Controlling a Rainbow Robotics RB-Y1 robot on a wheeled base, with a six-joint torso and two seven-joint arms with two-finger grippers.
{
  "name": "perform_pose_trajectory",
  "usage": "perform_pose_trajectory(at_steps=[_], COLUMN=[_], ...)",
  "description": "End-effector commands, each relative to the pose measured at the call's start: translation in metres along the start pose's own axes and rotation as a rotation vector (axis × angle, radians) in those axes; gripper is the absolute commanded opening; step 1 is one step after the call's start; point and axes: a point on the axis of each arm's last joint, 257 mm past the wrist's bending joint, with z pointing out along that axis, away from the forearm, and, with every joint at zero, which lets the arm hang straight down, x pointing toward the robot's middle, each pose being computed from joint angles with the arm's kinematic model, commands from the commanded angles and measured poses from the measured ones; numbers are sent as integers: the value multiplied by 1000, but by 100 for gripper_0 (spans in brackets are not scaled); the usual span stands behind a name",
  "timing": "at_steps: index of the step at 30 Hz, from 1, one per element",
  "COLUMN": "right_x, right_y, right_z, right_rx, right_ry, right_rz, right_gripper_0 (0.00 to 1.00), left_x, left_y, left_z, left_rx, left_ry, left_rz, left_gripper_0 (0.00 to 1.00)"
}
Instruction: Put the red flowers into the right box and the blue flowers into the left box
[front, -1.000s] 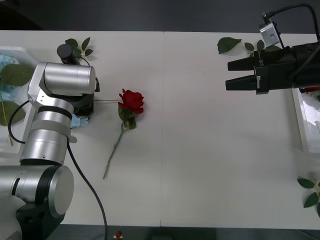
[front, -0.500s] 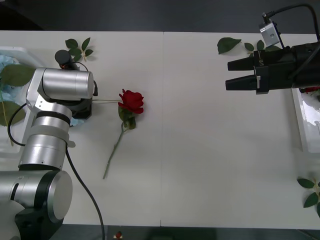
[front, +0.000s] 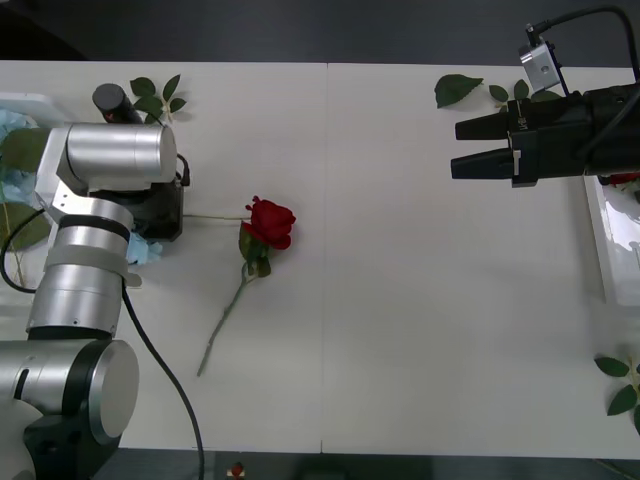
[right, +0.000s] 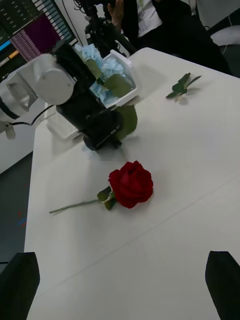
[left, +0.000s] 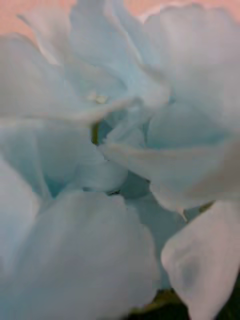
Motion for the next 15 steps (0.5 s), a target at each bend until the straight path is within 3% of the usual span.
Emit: perform_pose_trajectory(at_steps=[1,15], right_x=[-17,-18], right_y=[-3,-2], right_z=[-13,-13], right_rx=[23,20], right_ry=[-8,-12], right_rz=[-18,-15], right_gripper_0=[96,96], left_x=[-29,-60], left_y=[-27,-68], left_z=[-53,-180], left_rx=[39,103], left_ry=[3,219], left_rz=[12,22], left_gripper_0=[0,0])
